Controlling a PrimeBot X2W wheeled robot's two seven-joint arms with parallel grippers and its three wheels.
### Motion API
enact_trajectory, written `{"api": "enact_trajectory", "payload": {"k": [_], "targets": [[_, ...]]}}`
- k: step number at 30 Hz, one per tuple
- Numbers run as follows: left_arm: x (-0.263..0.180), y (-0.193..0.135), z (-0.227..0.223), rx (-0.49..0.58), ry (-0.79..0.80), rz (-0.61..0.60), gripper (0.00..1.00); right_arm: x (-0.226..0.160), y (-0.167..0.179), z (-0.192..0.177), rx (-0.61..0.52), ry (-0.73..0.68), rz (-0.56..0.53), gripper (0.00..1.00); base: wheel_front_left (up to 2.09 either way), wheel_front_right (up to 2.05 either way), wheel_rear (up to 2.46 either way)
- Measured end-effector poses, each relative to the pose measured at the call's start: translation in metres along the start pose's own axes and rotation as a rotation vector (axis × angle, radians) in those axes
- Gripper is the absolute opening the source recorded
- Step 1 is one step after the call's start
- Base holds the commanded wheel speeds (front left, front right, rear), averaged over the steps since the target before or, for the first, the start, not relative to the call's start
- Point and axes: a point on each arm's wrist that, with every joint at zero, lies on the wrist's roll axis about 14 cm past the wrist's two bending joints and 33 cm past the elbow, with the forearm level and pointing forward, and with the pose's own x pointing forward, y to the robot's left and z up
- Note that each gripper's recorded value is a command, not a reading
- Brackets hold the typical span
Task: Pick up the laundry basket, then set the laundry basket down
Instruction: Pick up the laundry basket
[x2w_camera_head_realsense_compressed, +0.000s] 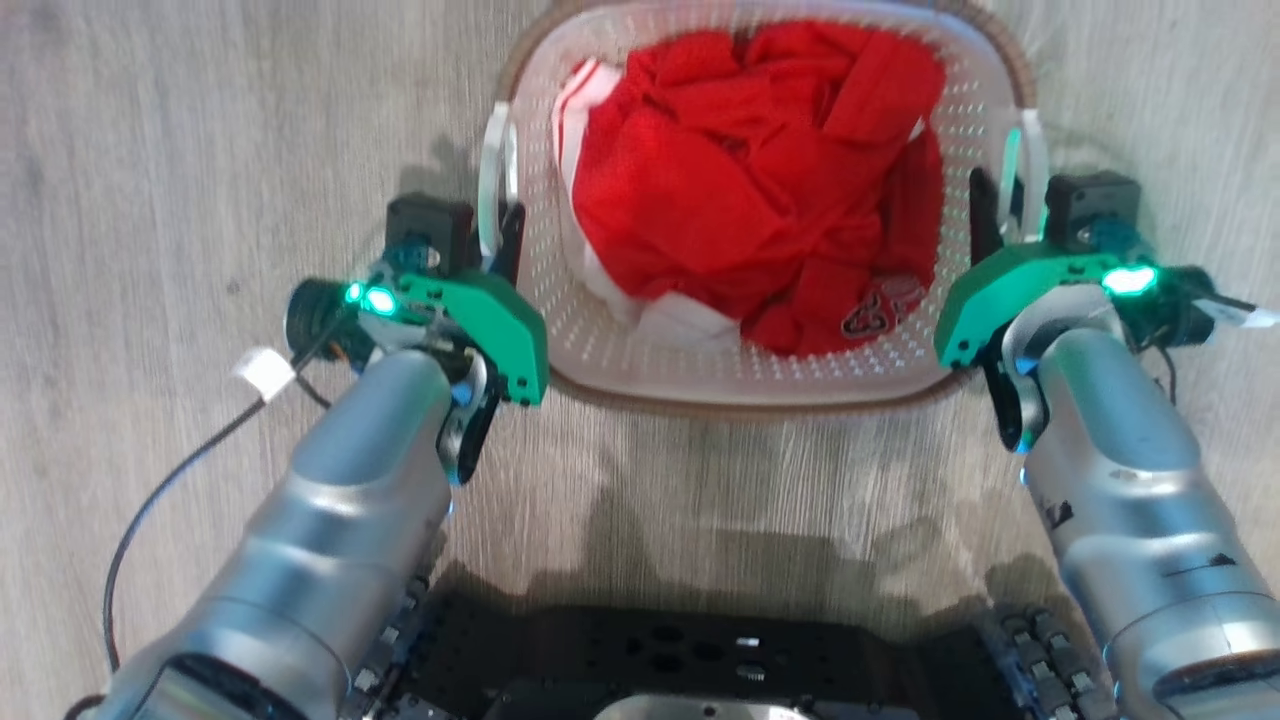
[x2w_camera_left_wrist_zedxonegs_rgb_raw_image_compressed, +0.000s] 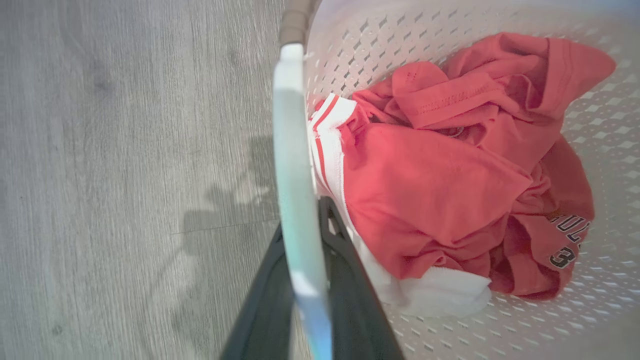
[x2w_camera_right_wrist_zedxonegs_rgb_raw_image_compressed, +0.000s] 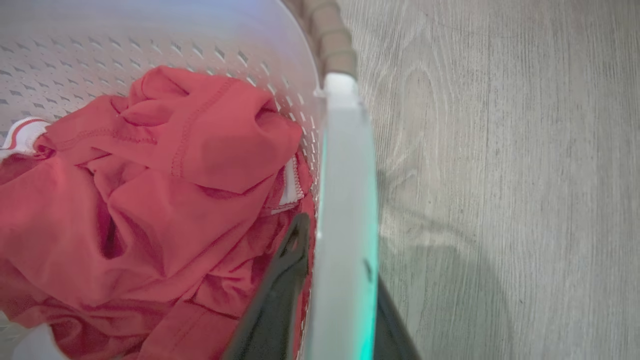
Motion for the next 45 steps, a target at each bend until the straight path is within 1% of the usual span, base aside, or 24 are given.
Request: {"api": "enact_trajectory", "payload": {"k": [8,17,18,30,36,41,45], "targets": [[-0.028,-0.008,-0.005,-0.015,0.017,0.006,0.0,-0.023,0.009,0.01,-0.002,0.014,0.006,0.0,0.0,0.0,0.0],[-0.068,-0.017,-0.011,-0.033,0.025,0.019,0.0,-0.063,0.027,0.015,-0.002,0.034,0.022,0.0,0.0,0.0,0.0],[-0.078,-0.02,-0.012,-0.036,0.025,0.015,0.0,-0.074,0.031,0.015,-0.002,0.038,0.025,0.0,0.0,0.0,0.0],[-0.139,-0.037,-0.042,-0.046,0.06,0.014,0.0,-0.147,0.056,-0.008,0.009,0.13,0.041,0.0,0.0,0.0,0.0],[-0.157,-0.044,-0.045,-0.029,0.037,0.007,0.0,-0.171,0.065,-0.009,0.004,0.131,0.047,0.0,0.0,0.0,0.0],[-0.171,-0.049,-0.054,-0.004,0.036,0.0,0.0,-0.193,0.071,-0.02,0.009,0.148,0.048,0.0,0.0,0.0,0.0],[-0.181,-0.052,-0.058,0.01,0.024,-0.004,0.0,-0.206,0.076,-0.026,-0.009,0.144,0.053,0.0,0.0,0.0,0.0]]}}
